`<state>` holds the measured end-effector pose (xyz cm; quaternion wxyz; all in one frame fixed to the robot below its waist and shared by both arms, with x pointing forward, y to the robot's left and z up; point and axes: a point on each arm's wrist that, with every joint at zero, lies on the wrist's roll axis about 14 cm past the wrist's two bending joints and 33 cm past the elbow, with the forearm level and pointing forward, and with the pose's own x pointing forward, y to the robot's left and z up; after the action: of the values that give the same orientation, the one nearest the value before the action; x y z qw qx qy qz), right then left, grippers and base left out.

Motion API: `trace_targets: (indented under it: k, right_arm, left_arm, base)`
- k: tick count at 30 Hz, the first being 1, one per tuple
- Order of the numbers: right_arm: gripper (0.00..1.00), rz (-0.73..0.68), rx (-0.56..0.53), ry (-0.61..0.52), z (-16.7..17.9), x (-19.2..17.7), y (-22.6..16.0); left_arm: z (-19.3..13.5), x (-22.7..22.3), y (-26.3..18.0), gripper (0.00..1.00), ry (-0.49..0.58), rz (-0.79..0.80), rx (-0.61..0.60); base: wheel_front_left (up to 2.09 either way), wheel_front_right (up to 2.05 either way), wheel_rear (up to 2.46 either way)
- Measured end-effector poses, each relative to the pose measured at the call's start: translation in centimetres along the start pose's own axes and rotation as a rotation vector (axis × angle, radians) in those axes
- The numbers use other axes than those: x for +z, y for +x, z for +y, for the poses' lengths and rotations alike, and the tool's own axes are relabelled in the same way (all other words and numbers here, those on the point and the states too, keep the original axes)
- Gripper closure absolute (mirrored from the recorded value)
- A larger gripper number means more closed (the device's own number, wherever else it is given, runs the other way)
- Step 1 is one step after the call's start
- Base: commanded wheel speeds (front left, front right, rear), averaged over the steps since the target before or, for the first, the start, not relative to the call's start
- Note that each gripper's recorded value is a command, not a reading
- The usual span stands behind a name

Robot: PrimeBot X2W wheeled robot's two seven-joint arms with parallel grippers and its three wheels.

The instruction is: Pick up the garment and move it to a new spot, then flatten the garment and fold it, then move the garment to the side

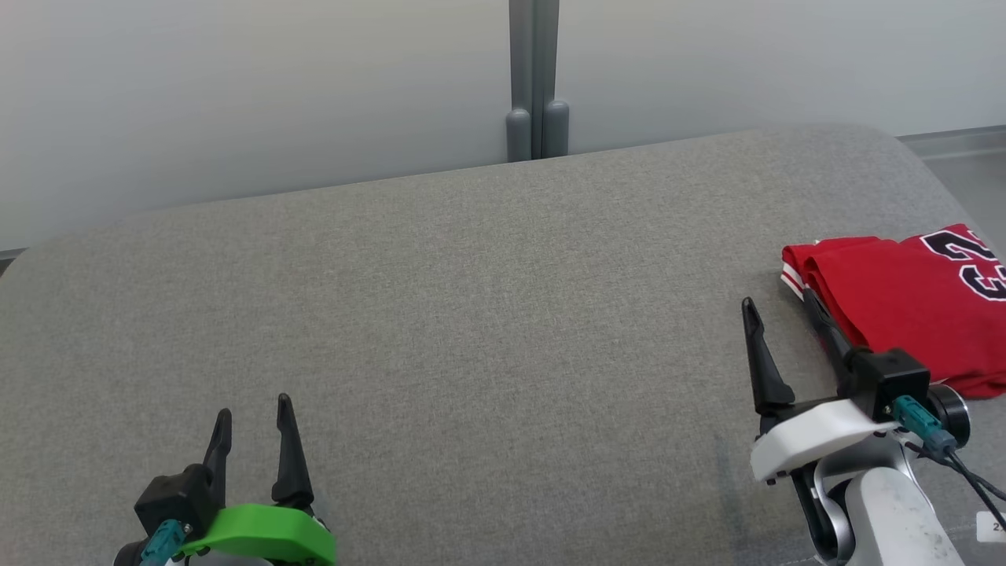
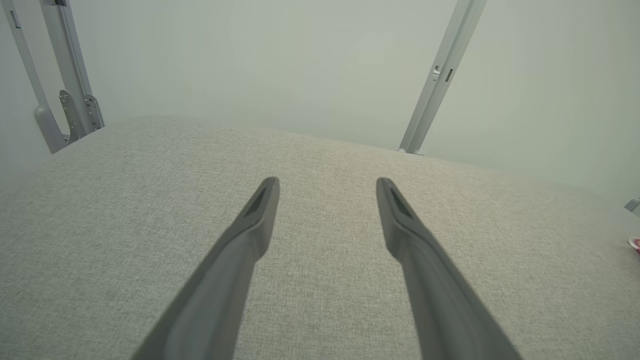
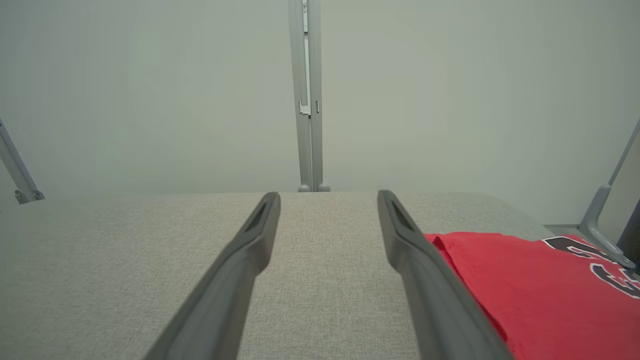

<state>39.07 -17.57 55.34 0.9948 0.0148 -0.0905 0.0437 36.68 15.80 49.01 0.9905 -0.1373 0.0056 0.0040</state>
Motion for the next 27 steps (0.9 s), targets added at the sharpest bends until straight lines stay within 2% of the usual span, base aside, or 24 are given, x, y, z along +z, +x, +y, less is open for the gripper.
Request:
trace_targets:
  k: [11,27]
  right_arm:
    - [0.0,0.02,0.036,0.068,1.8,-0.5,-1.4]
    - [0.0,0.032,0.058,0.075,2.6,-0.8,-1.2]
  left_arm:
    - [0.1,0.0,-0.3,0.0,0.001,-0.007,-0.001]
    - [0.6,-0.2,-0.3,0.0,0.012,-0.006,0.019]
  base:
    - [0.0,0.0,0.0]
    - [0.0,0.0,0.0]
